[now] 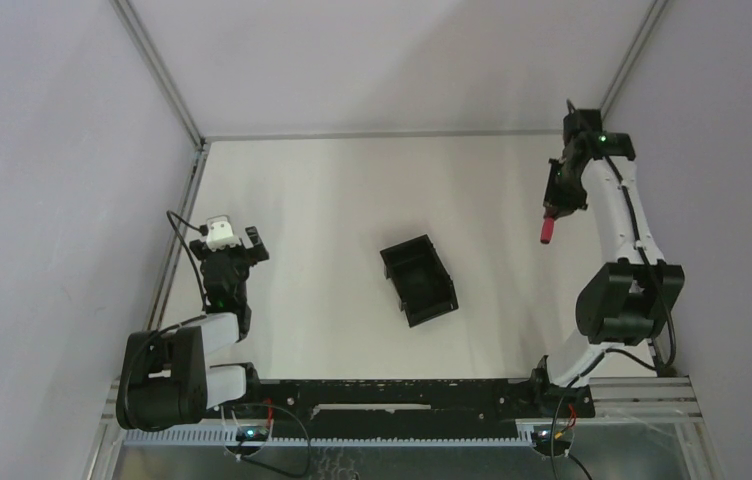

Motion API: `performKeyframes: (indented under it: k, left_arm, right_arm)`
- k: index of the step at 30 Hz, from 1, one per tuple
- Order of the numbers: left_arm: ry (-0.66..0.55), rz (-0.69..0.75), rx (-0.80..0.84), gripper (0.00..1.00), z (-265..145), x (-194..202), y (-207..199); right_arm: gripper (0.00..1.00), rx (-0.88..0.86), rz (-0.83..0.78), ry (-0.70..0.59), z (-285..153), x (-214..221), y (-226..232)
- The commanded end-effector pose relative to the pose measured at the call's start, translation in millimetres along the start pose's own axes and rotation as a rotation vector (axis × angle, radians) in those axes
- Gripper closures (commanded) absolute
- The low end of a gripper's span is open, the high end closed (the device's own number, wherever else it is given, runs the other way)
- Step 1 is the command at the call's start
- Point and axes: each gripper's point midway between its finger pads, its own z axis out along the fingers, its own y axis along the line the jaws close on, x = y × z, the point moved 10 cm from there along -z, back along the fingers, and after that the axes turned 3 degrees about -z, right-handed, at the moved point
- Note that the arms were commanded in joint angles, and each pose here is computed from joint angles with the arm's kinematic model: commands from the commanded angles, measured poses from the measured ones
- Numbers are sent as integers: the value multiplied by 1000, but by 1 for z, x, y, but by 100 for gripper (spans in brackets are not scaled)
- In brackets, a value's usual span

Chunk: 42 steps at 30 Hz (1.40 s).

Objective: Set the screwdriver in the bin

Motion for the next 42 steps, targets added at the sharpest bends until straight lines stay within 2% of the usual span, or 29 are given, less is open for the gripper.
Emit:
performKeyframes:
  k: [1,6,15,18,23,29,33,38,42]
  left_arm:
    - [-73,1,-1,0,10,-20,-3]
    - [-74,1,0,0,10,-20,-3]
    - [-73,2,0,0,10,-20,-3]
    - [-73,1,-1,0,10,-20,-3]
    - [-72,2,-1,0,10,-20,-3]
    - [-73,2,-1,0,10,-20,-3]
    - [-73,1,-1,0,10,-20,-3]
    - [-72,2,-2,0,9,-20,-3]
    - [-73,1,0,0,10,-20,-4]
  right_arm:
    - [100,22,-37,21,-54,15,-2]
    - [100,-34,-93,-33,-66,19,32]
    - [100,-240,-484,-91,-76,57,171]
    - [100,-245,-608,-100,-78,70,197]
    - [100,-268,-842,-115,-59,93,216]
    - [100,-362,-1072,-124,-14,126,221]
    - [100,-399,-1121,-96,21,139,229]
    - [99,-394,-1107,-88,49,140,245]
    - [68,-369,-1100,-42,59,144,245]
